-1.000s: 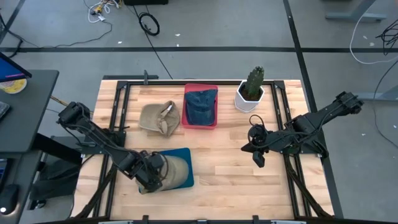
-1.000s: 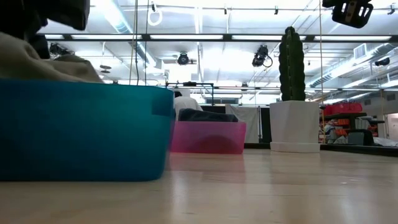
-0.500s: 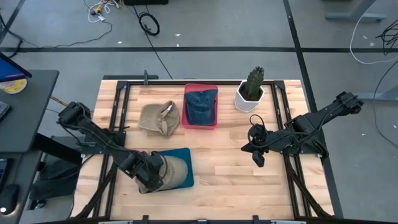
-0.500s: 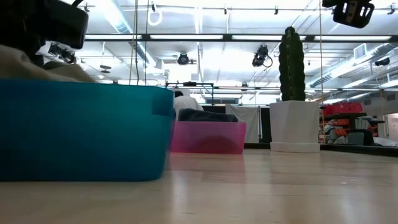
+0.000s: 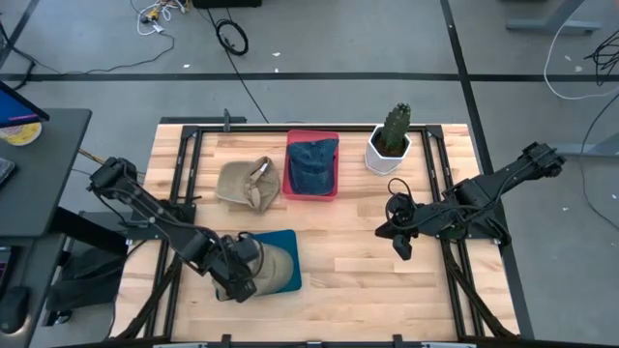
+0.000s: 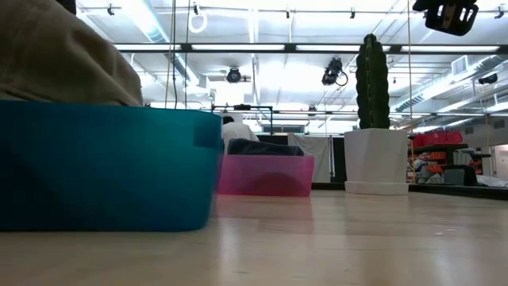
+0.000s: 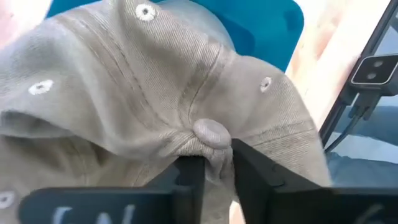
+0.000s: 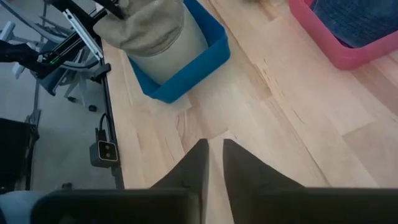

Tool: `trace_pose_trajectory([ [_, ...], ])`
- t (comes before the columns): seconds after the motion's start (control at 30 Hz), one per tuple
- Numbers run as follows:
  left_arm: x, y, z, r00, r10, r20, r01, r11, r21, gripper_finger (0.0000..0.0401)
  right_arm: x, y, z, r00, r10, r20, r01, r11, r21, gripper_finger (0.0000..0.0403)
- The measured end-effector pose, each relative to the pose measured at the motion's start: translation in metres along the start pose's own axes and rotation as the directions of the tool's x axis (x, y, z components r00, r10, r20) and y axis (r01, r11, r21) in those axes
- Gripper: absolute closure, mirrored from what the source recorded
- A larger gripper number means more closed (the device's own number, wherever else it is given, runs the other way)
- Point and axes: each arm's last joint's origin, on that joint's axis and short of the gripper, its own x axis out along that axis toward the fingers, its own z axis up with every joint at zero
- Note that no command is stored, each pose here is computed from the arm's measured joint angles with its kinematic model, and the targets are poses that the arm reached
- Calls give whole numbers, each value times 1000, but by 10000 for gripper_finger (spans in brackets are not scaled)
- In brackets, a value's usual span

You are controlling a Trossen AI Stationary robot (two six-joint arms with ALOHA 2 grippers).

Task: Pick & Place hat
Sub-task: Put the bottom right brown cap into the blue bin, then put the brown cap into the blue bin

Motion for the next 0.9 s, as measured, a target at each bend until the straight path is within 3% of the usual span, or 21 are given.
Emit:
trace_pose_trajectory([
  [0.27, -16, -5, 5, 1000, 8, -6, -8, 1000, -17, 210, 0, 0, 0, 1000, 0, 0, 0, 1000, -4, 317],
  [0.4, -26, 0, 5, 995, 96, -40, -97, 995, -21, 177, 0, 0, 0, 1000, 0, 0, 0, 1000, -4, 304],
  [0.67, -47, 18, 2, 940, 323, -115, -334, 937, -104, 190, 0, 0, 0, 1000, 0, 0, 0, 1000, -12, 295],
  [0.9, -87, 19, 21, 922, 388, -8, -384, 910, -154, 227, 0, 0, 0, 1000, 1, 0, -1, 1000, -25, 295],
])
